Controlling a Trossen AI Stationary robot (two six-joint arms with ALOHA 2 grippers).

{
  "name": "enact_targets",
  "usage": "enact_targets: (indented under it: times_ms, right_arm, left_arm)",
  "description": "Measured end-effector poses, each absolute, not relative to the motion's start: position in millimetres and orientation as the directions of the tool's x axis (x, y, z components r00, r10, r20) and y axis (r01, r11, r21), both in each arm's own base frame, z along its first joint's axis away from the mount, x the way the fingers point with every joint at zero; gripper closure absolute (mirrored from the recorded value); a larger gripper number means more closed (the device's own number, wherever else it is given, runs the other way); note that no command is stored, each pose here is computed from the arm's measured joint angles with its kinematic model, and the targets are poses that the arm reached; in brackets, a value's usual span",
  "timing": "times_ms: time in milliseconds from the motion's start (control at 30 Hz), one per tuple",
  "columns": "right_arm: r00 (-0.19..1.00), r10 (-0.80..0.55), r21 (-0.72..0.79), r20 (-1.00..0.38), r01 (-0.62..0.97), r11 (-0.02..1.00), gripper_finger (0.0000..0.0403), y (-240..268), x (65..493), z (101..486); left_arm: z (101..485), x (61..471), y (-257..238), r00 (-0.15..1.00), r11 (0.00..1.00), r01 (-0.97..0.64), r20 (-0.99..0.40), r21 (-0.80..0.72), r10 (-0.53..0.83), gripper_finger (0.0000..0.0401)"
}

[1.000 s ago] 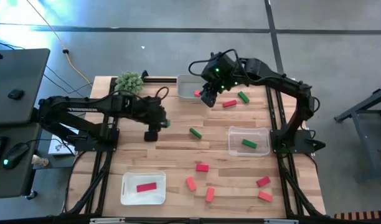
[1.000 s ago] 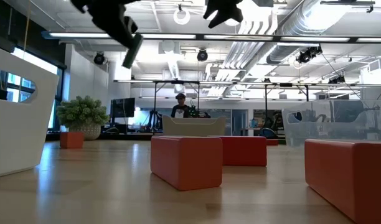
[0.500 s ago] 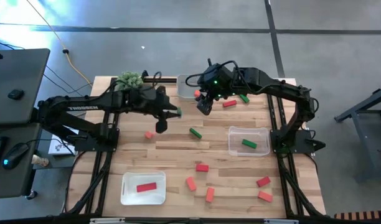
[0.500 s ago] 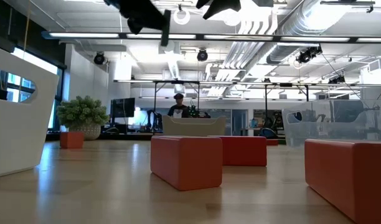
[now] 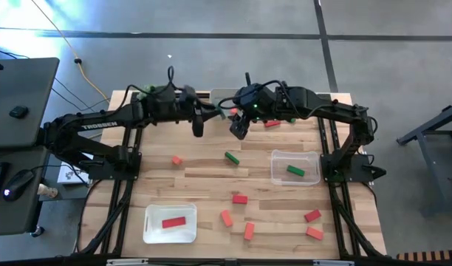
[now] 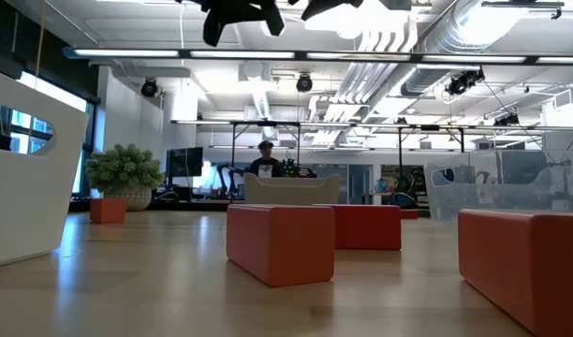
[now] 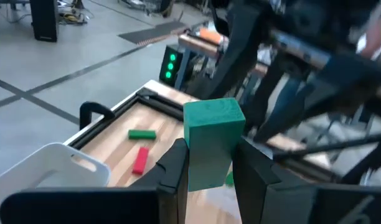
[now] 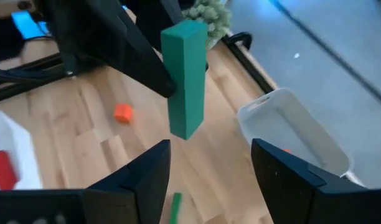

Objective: Sort & place blocks by color
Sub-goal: Put the light green wooden block into the transparent bin

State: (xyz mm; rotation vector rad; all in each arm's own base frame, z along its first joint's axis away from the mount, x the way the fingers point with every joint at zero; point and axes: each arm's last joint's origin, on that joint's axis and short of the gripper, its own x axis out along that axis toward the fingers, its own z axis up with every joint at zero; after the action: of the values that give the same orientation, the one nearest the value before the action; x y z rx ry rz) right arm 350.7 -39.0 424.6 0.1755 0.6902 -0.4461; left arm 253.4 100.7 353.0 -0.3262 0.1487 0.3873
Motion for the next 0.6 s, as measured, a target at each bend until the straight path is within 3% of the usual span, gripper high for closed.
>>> enact_targets:
  times_ms: [267,600]
  right_arm:
    - [0.676,-0.4,-0.095,-0.619,0.441,0.892,0.0189,-41.7,356.2,423.4]
    - [0.698,-0.4,-0.128,-0.595,0.408,0.904,0.0189,-44.3,378.0,411.4]
  left_arm:
    - [360.6,253.3,104.5,0.922,0.85,-0.387,-0.125,-0.356,0.367,0.0325]
    - [359.5,254.1,105.6,0.912,0.841,-0.41,-0.128,-0.354,0.391,0.033]
